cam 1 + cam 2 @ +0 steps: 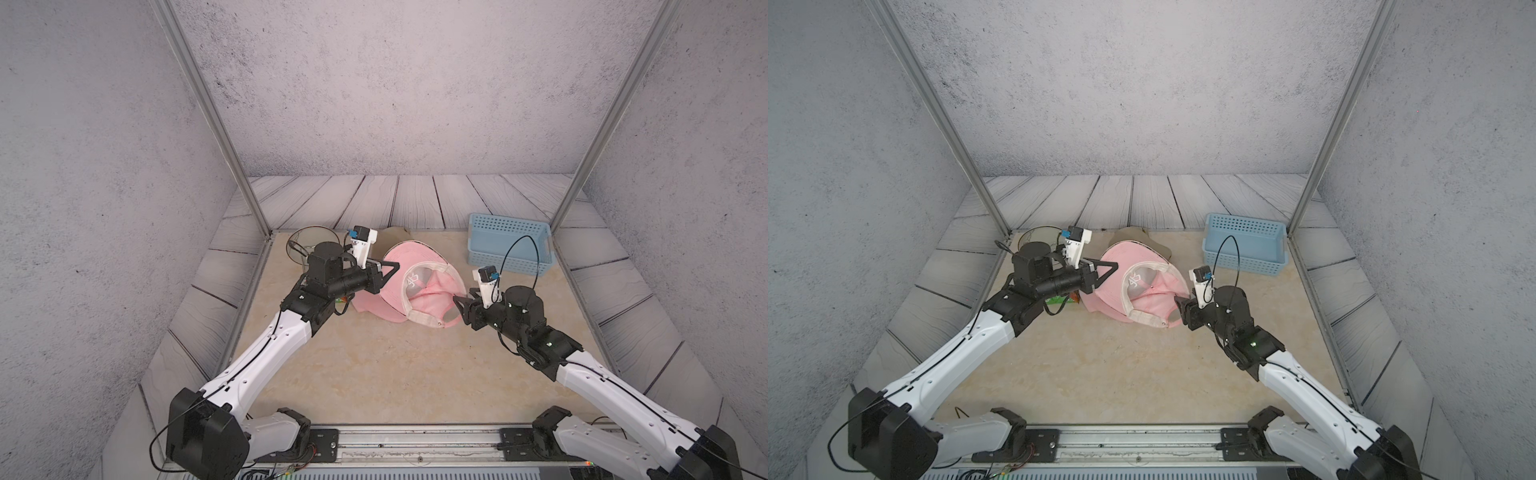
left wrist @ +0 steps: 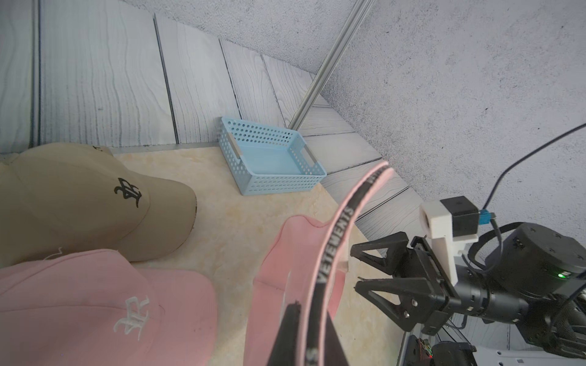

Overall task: Turn the baseball cap inside out
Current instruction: Turn over the baseball cap.

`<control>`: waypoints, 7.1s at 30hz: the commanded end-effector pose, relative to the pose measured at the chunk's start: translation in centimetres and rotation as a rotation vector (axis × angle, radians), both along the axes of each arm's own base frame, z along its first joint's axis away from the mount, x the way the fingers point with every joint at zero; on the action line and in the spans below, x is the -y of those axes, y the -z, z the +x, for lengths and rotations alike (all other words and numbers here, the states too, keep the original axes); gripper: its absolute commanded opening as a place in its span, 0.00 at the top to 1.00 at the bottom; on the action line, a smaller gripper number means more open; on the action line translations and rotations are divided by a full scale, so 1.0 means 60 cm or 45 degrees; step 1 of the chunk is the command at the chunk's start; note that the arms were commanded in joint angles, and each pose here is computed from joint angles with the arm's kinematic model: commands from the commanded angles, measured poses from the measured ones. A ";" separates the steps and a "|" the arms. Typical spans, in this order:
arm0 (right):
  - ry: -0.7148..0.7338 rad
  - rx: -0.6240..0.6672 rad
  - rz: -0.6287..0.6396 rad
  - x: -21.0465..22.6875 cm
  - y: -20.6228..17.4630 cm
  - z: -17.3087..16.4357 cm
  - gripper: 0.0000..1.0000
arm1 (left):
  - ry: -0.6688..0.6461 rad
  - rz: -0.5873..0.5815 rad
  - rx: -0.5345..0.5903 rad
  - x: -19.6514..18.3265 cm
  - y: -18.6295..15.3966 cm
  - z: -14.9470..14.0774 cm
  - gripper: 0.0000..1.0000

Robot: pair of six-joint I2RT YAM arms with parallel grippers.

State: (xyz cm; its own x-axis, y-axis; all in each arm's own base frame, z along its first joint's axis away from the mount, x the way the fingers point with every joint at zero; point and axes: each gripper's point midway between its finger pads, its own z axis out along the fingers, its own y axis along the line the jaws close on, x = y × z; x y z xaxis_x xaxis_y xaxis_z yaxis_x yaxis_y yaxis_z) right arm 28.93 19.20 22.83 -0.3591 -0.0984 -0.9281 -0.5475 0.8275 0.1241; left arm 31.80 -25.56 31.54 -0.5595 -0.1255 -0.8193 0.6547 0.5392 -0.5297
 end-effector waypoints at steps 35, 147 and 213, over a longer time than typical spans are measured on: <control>-0.365 0.457 -0.475 -0.109 0.041 -0.034 0.54 | -0.088 -0.253 -0.364 0.068 -0.040 0.021 1.00; -0.448 0.039 -0.252 -0.147 0.027 -0.058 0.85 | 0.379 -0.195 -0.185 0.125 -0.035 -0.095 1.00; -0.234 -0.087 0.268 -0.085 -0.216 -0.077 0.22 | -0.312 0.437 0.595 0.050 -0.074 0.052 1.00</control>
State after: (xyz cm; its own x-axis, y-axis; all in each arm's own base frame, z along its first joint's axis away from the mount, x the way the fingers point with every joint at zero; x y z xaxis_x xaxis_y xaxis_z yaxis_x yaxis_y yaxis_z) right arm 24.93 23.62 35.25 -0.3119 -0.0186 -0.9499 -0.6709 0.7123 0.2063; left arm 33.13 -29.17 32.49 -0.3220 0.0638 -0.9446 0.6635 0.7269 -0.1771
